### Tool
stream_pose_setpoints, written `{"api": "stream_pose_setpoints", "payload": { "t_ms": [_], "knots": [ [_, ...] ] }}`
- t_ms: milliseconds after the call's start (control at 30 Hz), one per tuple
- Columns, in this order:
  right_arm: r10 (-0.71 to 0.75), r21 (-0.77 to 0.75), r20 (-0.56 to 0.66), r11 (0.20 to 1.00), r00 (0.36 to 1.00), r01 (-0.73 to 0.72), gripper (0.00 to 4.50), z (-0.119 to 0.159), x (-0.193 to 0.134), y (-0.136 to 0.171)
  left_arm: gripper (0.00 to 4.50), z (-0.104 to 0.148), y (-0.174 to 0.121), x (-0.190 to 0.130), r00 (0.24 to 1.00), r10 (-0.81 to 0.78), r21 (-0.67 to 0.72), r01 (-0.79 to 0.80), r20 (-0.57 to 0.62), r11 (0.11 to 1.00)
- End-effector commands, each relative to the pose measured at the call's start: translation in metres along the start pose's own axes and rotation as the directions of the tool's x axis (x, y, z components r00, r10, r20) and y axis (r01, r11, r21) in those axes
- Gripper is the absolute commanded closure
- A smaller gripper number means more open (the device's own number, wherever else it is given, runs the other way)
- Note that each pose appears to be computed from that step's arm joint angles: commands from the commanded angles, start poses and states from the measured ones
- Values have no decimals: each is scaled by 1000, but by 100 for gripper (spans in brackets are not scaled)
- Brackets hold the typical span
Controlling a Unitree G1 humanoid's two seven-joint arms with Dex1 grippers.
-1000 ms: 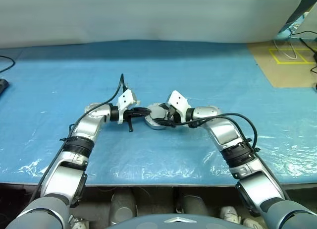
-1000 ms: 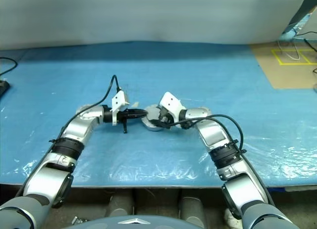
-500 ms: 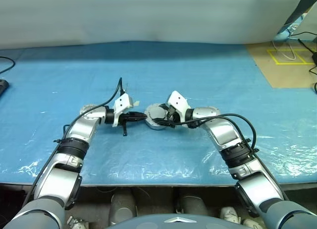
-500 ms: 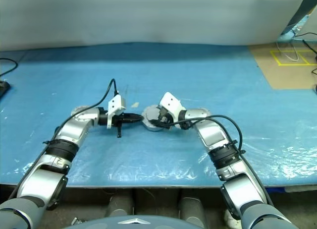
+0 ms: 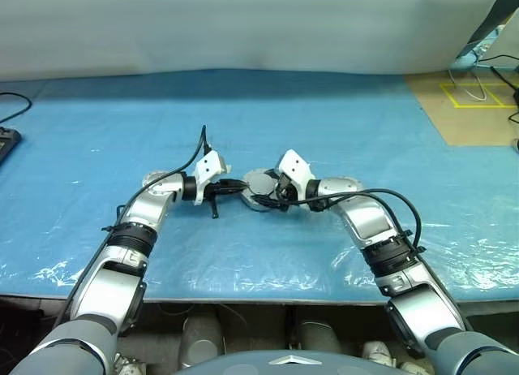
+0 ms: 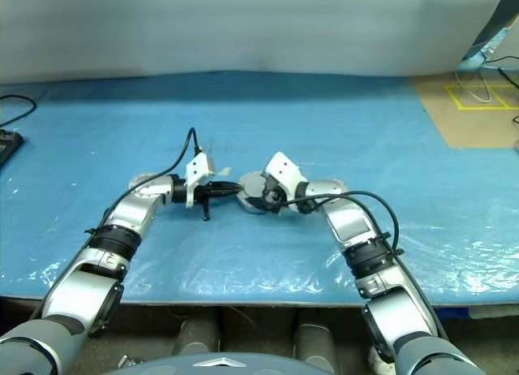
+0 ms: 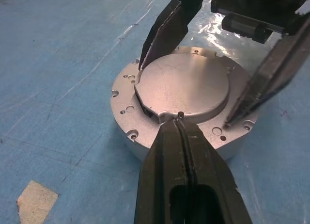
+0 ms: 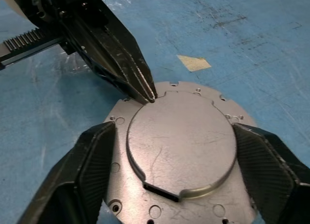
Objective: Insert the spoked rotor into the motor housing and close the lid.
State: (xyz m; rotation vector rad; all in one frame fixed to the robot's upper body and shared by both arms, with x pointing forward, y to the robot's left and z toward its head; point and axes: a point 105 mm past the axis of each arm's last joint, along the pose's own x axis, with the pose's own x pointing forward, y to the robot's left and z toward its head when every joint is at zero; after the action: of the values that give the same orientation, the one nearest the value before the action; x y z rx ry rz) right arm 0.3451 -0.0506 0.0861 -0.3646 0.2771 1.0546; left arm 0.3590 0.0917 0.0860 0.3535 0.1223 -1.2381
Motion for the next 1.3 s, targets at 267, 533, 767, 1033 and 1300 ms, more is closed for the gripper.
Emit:
{"api": "stream_pose_setpoints", "payload": {
  "t_ms": [267, 533, 767, 1033, 1300],
  "knots": [
    [-109, 53, 122, 993, 987, 103, 3, 24, -28, -31, 450, -9, -7, 4, 998, -39, 9, 40, -56, 999],
    [-199, 439, 209, 894, 957, 90, 3, 18, -71, -47, 450, -9, -8, 4, 998, -42, 15, 43, -52, 999],
    [-126, 810, 193, 580, 973, -85, 3, -24, -86, -11, 450, -10, -10, 4, 998, -45, 12, 46, -50, 999],
    [-91, 872, 146, 482, 985, -85, 3, -44, -73, 5, 450, -10, -8, 3, 998, -46, 14, 47, -48, 999],
    [-90, 882, 194, 453, 977, -133, 3, -33, -40, 0, 450, -11, -8, 1, 998, -46, 15, 47, -51, 999]
  ]
}}
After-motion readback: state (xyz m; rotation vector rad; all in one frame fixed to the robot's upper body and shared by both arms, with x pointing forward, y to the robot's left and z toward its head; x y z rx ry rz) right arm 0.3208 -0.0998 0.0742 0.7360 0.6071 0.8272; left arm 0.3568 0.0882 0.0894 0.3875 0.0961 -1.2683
